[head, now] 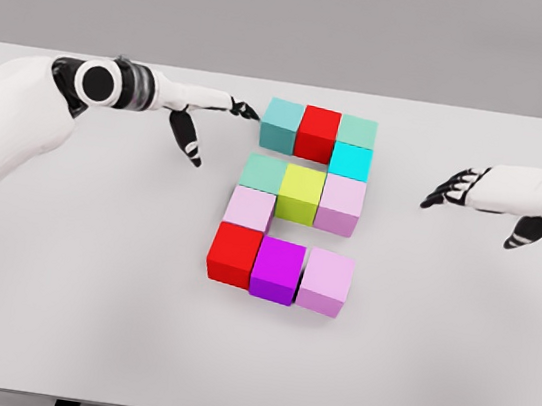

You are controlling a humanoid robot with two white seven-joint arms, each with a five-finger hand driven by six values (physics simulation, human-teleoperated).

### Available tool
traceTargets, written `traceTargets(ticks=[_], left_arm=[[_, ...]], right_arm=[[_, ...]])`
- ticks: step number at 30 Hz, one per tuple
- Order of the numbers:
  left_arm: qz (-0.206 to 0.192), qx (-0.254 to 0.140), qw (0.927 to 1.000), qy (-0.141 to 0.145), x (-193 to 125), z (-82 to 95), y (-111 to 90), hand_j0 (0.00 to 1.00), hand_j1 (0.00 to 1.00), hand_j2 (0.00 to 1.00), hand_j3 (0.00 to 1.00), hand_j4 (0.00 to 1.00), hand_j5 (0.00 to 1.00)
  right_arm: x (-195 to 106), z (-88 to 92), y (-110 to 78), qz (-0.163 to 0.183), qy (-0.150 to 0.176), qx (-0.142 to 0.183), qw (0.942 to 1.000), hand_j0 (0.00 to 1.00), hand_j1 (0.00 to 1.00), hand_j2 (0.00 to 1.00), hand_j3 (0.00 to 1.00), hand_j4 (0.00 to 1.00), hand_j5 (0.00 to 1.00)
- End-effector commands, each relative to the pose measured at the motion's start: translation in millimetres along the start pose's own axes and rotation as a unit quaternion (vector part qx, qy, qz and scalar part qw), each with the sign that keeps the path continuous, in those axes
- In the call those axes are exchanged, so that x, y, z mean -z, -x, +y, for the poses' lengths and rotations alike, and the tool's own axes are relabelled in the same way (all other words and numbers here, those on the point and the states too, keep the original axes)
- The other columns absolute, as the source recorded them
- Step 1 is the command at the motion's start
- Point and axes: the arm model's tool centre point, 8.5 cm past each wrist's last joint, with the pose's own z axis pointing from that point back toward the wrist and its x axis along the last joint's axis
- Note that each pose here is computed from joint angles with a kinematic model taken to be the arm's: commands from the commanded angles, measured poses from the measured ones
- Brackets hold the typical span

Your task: Assemble the squares on the desktop into the number 2

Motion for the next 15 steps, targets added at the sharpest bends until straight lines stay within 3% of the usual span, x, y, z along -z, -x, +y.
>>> traceTargets(ticks=[1,3,5,8,15], left_arm=[[0.002,-0.006,1.0000,-0.005,-4.6,1.7,4.8,1.00,1.00,1.00,1.00,1.00,1.00],[-0.010,0.001,0.9998,-0.015,-20.0,6.5,10.5,1.00,1.00,1.00,1.00,1.00,1.00],[-0.051,0.015,0.9982,-0.026,-45.5,5.6,15.9,1.00,1.00,1.00,1.00,1.00,1.00],[-0.081,0.033,0.9957,-0.032,-57.4,6.0,13.9,1.00,1.00,1.00,1.00,1.00,1.00],[-0.087,0.038,0.9951,-0.029,-63.3,-2.0,22.2,1.00,1.00,1.00,1.00,1.00,1.00]], right_arm=[[-1.9,-1.1,1.7,0.001,0.006,0.008,1.0000,1.00,1.00,1.00,1.00,1.00,1.00],[-1.9,-1.1,1.7,0.001,0.006,0.008,1.0000,1.00,1.00,1.00,1.00,1.00,1.00],[-1.6,-1.7,1.5,0.000,0.007,0.007,0.9999,1.00,1.00,1.00,1.00,1.00,1.00],[-2.1,-1.4,1.8,0.001,0.006,0.007,1.0000,1.00,1.00,1.00,1.00,1.00,1.00],[-2.6,-2.6,1.6,0.001,0.008,0.007,0.9999,1.00,1.00,1.00,1.00,1.00,1.00]])
